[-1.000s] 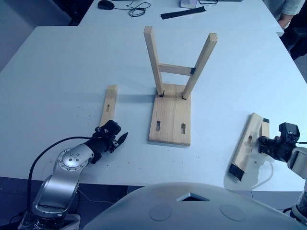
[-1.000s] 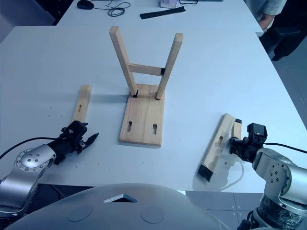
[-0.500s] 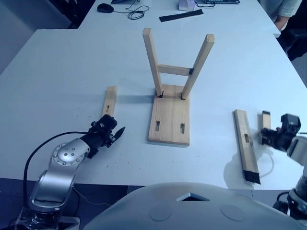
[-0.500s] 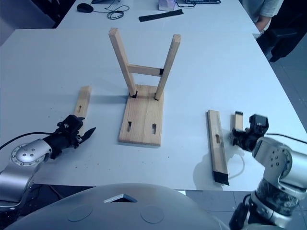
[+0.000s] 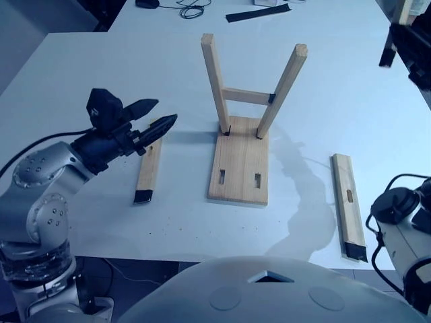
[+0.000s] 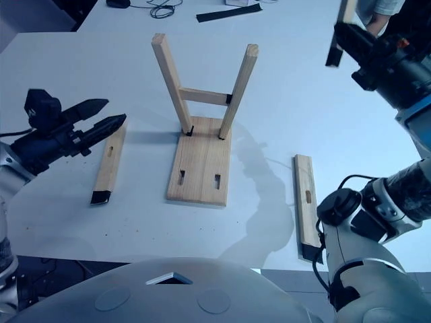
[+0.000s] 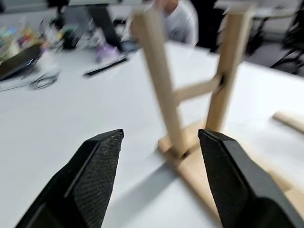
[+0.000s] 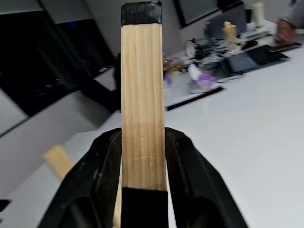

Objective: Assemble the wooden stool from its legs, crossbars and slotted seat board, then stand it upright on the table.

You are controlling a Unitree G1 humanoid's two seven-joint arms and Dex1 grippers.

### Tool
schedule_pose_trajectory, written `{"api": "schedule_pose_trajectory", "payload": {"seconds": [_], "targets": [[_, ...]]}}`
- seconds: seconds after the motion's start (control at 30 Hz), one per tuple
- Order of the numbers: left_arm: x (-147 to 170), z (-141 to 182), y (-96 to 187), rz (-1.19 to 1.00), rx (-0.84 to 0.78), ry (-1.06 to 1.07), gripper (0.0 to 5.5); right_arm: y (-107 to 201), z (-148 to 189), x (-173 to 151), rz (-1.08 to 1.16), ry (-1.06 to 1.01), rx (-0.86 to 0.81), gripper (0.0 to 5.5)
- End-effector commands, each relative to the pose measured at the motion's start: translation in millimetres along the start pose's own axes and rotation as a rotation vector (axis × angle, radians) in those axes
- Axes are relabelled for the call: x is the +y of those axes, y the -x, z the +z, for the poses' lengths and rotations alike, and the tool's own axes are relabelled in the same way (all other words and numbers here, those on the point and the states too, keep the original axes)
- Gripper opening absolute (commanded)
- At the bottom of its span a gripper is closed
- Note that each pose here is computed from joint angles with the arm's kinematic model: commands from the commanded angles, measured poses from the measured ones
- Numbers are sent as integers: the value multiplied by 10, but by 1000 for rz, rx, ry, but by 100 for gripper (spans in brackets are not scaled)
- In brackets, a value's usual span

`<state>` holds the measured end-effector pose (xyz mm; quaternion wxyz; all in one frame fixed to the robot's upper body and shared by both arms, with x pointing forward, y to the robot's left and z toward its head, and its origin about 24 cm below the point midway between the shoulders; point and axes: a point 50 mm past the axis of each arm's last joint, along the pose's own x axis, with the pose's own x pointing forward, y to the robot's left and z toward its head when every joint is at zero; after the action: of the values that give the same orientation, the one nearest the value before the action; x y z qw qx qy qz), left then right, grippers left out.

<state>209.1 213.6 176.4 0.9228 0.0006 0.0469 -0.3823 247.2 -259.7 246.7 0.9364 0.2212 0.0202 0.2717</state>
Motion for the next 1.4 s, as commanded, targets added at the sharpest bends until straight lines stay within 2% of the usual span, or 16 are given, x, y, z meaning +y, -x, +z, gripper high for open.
{"api": "schedule_pose_trajectory", "payload": {"seconds": [0.03,0.17,0.33,0.6,1.03,1.4], "targets": [[-63,266,-211,-202,-139,100,293,-65,31,285,364,-9,107,130],[-56,453,-436,-353,-229,224,293,-156,-142,472,582,-26,274,130],[-159,319,-667,-486,-136,310,293,-218,-355,656,761,-25,412,130],[-345,198,-762,-614,-65,361,293,-341,-475,732,835,13,458,130],[-470,329,-794,-738,-98,390,293,-404,-791,720,838,92,510,130],[-530,291,-824,-749,-78,391,293,-447,-818,827,900,90,517,130]]}}
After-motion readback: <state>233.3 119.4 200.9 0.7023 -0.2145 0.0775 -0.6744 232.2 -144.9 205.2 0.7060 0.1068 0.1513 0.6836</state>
